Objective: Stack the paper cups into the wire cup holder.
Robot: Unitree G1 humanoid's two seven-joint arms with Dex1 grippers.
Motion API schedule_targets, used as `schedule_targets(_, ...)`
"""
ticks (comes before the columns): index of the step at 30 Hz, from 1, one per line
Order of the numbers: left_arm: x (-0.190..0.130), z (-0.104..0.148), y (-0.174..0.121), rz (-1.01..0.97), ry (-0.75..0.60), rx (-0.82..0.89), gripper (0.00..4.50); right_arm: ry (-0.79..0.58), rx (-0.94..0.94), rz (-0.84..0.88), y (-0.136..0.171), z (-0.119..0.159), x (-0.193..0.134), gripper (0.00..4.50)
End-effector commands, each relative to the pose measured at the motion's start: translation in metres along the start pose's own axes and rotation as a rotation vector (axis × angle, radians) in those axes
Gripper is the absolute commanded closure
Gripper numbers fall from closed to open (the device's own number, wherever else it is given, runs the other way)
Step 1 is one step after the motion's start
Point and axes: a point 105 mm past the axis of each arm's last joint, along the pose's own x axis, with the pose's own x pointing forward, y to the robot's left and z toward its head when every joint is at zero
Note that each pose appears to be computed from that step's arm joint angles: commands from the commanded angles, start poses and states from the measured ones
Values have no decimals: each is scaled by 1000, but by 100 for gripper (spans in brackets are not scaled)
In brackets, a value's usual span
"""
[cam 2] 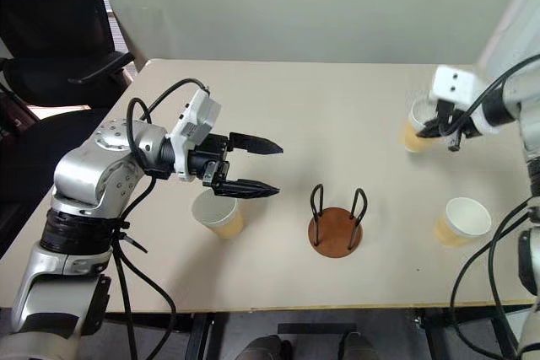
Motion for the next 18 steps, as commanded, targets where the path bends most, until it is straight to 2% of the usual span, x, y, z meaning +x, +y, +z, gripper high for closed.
schedule_targets(1, -8, 12, -7, -11, -13, 62, 0, -120, -140, 108, 40, 66, -23, 448)
schedule_targets(3, -9, 11, -10, -24, -4, 70, 0, -121, -175, 173, 60, 78, -24, 448)
schedule_targets(7, -14, 8, -12, -39, 37, 86, 0, -103, -204, 259, 83, 82, -18, 448)
schedule_targets(18, -17, 9, -11, -23, 66, 109, 0, -104, -236, 323, 98, 76, 9, 448)
